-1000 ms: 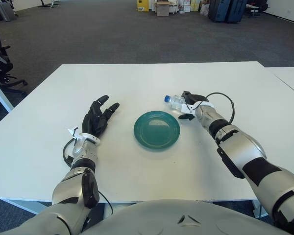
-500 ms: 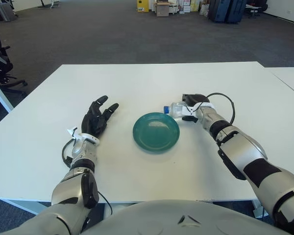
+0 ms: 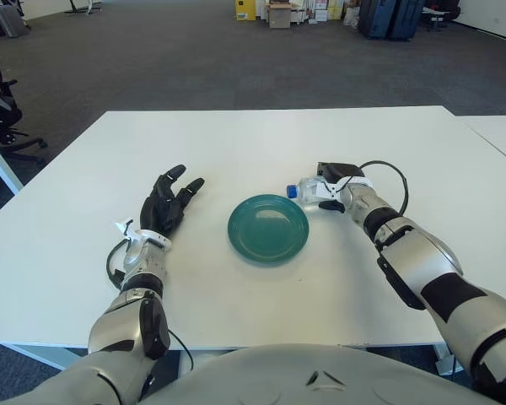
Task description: Put the bottle into the plate.
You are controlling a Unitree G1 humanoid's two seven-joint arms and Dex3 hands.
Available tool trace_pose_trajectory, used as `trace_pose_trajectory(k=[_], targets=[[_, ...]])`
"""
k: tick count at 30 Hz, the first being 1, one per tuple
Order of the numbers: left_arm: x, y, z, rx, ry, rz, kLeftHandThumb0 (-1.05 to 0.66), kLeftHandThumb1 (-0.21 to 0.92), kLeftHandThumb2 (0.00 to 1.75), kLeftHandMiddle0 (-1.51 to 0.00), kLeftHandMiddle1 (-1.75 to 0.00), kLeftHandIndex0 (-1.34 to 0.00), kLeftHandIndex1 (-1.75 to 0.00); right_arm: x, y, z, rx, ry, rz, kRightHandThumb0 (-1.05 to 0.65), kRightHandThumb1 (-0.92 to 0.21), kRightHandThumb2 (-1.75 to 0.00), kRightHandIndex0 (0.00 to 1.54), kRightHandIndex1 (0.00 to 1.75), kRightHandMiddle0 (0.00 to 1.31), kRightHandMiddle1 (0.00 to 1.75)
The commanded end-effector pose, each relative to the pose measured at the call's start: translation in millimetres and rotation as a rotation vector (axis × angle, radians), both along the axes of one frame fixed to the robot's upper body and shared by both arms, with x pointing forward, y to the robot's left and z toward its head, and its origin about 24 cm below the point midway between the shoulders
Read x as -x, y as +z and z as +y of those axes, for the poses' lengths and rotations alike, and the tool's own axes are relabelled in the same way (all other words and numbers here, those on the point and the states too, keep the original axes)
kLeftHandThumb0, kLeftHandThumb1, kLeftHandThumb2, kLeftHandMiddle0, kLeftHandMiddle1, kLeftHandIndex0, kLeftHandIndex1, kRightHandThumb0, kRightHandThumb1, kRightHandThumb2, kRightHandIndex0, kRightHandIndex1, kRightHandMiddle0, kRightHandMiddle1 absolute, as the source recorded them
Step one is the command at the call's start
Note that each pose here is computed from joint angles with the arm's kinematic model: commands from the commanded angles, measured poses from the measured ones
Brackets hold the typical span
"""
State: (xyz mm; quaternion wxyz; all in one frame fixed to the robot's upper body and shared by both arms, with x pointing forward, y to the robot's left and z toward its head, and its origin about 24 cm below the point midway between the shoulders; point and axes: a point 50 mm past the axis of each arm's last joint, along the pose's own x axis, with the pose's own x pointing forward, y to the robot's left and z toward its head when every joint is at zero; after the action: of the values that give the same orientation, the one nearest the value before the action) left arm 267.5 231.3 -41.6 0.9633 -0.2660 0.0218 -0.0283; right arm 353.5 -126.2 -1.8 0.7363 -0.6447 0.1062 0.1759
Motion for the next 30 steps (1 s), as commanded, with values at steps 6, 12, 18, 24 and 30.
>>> trace_pose_trajectory(k=[6,12,18,24,30], targets=[[1.1,-3.6,1.0,0.004,-0.003,0.035,-0.9,0.92,0.88,-0.49,-0.8,-0.21,-1.12,12.8,-18.0,-16.4,0.025,-0.036,0.075,0.0,-0.17,-1.46,0.73,1.64,0.54,1.75],[-0.5,-3.8,-0.6,-0.021,-0.009,0.047,-0.9,0.92,0.86,-0.46,-0.79,-0.18,-1.11,7.0,-10.5,-21.1,-0.017,-0.083,0.055,0.0,-0.17,-1.46,0.72,1.66,0.53,1.75],[-1.2,-4.5,-3.4,-0.087,-0.023,0.065,-0.89,0.92,0.84,-0.46,-0.79,-0.18,-1.11,-0.9,0.1,-23.6,-0.099,-0.16,0.021,0.0,-0.17,-1.46,0.72,1.67,0.52,1.75],[-1.8,-5.4,-9.3,-0.212,-0.041,0.087,-0.87,0.92,0.81,-0.44,-0.83,-0.16,-1.14,-18.7,28.0,-24.4,-0.193,-0.198,-0.07,0.0,-0.17,-1.46,0.73,1.65,0.53,1.75],[-3.3,-5.9,-14.6,-0.342,-0.055,0.11,-0.85,0.92,0.8,-0.38,-0.81,-0.12,-1.12,-31.0,54.5,-16.1,-0.282,-0.141,-0.202,0.0,-0.16,-1.48,0.74,1.66,0.52,1.75]])
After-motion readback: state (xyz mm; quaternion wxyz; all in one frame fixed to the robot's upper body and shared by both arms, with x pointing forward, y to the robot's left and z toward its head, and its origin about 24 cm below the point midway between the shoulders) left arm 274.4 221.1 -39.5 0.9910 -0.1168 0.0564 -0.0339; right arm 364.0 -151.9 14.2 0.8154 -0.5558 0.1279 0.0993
